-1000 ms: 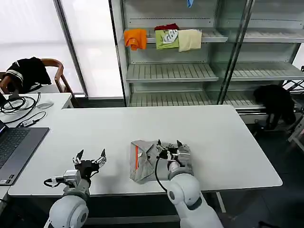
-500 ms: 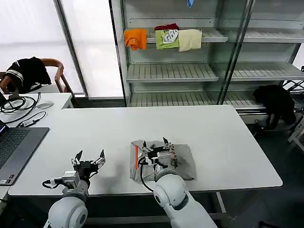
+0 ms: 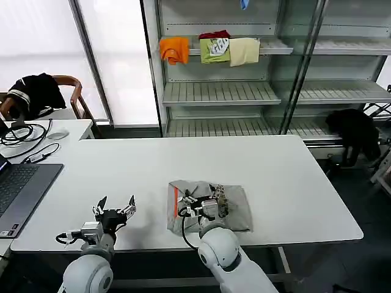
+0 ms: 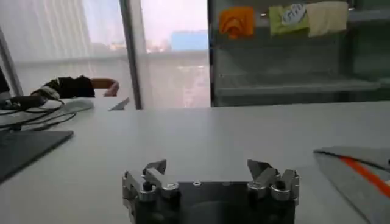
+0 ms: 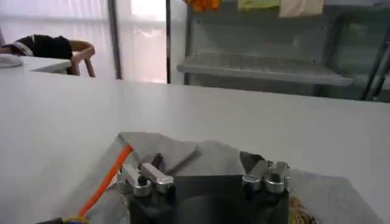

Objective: Fold and organize the clothes.

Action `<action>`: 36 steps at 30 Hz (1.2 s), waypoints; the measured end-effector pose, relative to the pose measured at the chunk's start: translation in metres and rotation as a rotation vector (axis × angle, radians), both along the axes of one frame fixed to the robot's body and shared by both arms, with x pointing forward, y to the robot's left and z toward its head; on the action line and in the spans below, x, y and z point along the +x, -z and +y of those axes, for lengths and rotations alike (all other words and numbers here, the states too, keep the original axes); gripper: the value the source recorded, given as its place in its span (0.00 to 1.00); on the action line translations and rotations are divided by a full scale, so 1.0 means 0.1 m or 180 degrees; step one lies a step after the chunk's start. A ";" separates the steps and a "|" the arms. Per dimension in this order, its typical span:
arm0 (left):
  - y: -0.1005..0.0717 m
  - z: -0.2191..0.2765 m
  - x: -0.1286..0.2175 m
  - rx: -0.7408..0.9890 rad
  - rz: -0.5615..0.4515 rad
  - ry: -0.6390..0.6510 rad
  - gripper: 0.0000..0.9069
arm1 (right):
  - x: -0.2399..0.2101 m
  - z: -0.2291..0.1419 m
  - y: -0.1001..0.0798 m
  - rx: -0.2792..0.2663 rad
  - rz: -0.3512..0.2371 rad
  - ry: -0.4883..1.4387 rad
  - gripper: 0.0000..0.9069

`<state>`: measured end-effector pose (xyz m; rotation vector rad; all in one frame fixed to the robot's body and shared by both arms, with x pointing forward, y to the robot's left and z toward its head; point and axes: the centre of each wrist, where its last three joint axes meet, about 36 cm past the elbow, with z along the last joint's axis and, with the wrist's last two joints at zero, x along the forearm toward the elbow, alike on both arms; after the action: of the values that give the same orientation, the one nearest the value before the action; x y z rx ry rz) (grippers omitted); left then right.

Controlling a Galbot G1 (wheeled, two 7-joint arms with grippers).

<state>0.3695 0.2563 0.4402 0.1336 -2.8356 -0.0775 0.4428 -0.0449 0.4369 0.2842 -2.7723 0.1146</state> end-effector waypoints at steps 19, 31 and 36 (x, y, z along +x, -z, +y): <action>-0.06 0.00 0.00 0.0004 -0.0105 -0.0027 1.00 | 0.05 -0.07 0.00 0.0093 -0.0015 0.0098 1.00; -0.13 0.04 -0.03 -0.0031 -0.0318 -0.0155 1.00 | -0.09 -0.68 -0.30 -0.0035 -0.0484 0.0363 1.00; -0.14 0.11 0.02 -0.0017 -0.0392 -0.0220 1.00 | -0.22 -1.12 -0.29 -0.0127 -0.0544 0.0543 1.00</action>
<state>0.3713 0.2674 0.4541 0.2429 -2.9504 -0.0483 0.4209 -0.1568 0.4662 0.0279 -2.9450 0.1579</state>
